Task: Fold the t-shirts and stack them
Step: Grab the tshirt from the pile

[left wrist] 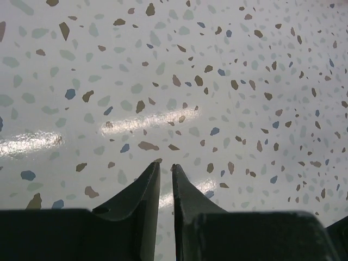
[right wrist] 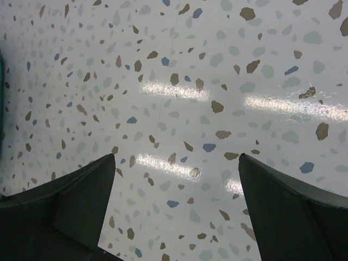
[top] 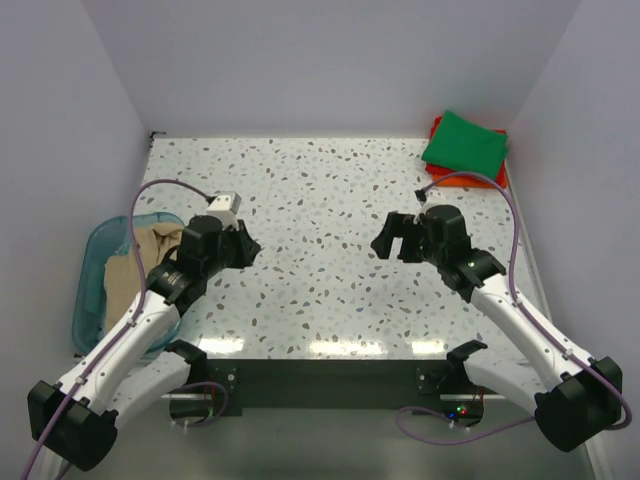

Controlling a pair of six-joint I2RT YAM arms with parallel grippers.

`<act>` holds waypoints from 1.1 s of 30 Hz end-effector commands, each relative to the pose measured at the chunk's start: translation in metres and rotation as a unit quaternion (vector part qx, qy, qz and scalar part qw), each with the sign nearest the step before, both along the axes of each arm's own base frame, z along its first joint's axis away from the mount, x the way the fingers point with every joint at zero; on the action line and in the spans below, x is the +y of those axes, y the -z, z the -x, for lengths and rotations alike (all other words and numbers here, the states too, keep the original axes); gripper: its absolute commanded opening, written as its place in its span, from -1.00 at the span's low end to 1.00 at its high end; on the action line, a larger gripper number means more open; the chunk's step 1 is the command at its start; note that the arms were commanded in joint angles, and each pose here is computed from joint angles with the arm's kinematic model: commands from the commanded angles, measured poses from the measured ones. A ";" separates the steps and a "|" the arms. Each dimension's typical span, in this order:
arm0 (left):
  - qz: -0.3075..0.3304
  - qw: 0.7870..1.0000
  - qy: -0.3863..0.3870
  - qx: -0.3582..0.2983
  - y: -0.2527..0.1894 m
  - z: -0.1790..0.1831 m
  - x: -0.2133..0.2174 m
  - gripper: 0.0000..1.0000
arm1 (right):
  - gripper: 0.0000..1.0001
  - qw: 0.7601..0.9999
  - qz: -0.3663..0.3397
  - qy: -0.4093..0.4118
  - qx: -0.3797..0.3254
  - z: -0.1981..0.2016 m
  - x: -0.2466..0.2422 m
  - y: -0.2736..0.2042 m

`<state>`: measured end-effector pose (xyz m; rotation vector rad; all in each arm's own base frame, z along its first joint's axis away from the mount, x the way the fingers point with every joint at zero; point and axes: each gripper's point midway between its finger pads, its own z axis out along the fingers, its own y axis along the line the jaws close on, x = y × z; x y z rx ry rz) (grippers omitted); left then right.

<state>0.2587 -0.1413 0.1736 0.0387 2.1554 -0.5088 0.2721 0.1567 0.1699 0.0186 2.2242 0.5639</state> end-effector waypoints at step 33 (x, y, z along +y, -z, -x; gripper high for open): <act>-0.029 0.851 -0.516 0.093 0.010 -0.073 0.268 0.34 | 0.97 0.997 -0.039 -0.062 0.018 0.015 0.023 0.005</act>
